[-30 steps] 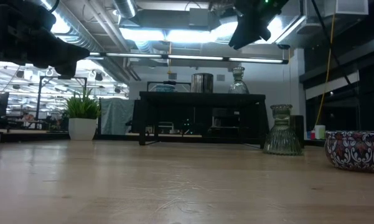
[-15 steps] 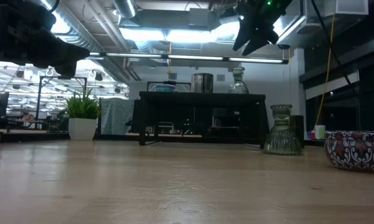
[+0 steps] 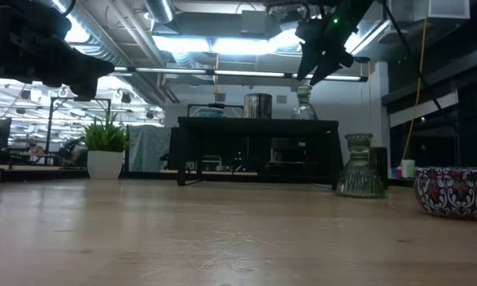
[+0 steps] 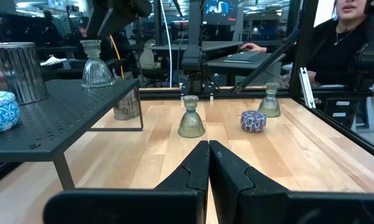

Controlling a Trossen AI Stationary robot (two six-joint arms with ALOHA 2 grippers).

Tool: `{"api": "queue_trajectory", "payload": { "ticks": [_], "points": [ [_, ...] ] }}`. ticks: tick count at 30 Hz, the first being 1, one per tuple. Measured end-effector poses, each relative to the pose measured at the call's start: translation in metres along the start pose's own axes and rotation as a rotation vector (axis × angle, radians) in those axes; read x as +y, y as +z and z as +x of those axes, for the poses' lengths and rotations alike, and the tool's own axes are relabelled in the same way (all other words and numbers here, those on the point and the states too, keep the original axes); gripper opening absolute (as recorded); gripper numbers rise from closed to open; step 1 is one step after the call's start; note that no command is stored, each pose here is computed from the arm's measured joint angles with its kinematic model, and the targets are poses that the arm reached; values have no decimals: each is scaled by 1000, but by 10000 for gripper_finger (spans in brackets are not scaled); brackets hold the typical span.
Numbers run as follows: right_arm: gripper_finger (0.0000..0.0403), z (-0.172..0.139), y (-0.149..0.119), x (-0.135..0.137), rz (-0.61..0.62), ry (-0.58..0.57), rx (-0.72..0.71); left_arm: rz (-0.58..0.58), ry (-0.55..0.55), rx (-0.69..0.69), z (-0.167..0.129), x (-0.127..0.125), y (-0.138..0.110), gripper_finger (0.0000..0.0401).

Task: Pick & Place candle stick holders
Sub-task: Adjust the green candle holder on the shelf

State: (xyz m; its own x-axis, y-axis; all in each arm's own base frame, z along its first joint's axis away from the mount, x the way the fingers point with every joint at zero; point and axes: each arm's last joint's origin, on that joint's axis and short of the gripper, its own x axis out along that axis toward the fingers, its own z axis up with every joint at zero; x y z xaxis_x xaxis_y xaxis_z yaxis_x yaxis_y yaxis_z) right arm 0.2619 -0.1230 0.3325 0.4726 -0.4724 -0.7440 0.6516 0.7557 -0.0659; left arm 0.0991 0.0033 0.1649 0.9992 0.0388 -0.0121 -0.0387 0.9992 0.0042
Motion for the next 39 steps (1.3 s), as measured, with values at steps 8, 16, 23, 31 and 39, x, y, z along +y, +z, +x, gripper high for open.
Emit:
{"api": "queue_trajectory", "payload": {
  "ticks": [8, 16, 23, 31, 39],
  "points": [
    [282, 19, 1, -6, -16, -8, 49, 0, 0, 0, 0, 0, 0, 8],
    [278, 32, 1, -11, -11, -24, 85, 0, 0, 0, 0, 0, 0, 6],
    [226, 36, 2, -10, -30, -13, 77, 0, 0, 0, 0, 0, 0, 6],
    [172, 36, 2, -10, -33, -13, 75, -1, 0, 0, 0, 0, 0, 8],
    [182, 36, 3, -11, -47, -13, 72, -1, 0, 0, 0, 0, 0, 4]
  ]
}}
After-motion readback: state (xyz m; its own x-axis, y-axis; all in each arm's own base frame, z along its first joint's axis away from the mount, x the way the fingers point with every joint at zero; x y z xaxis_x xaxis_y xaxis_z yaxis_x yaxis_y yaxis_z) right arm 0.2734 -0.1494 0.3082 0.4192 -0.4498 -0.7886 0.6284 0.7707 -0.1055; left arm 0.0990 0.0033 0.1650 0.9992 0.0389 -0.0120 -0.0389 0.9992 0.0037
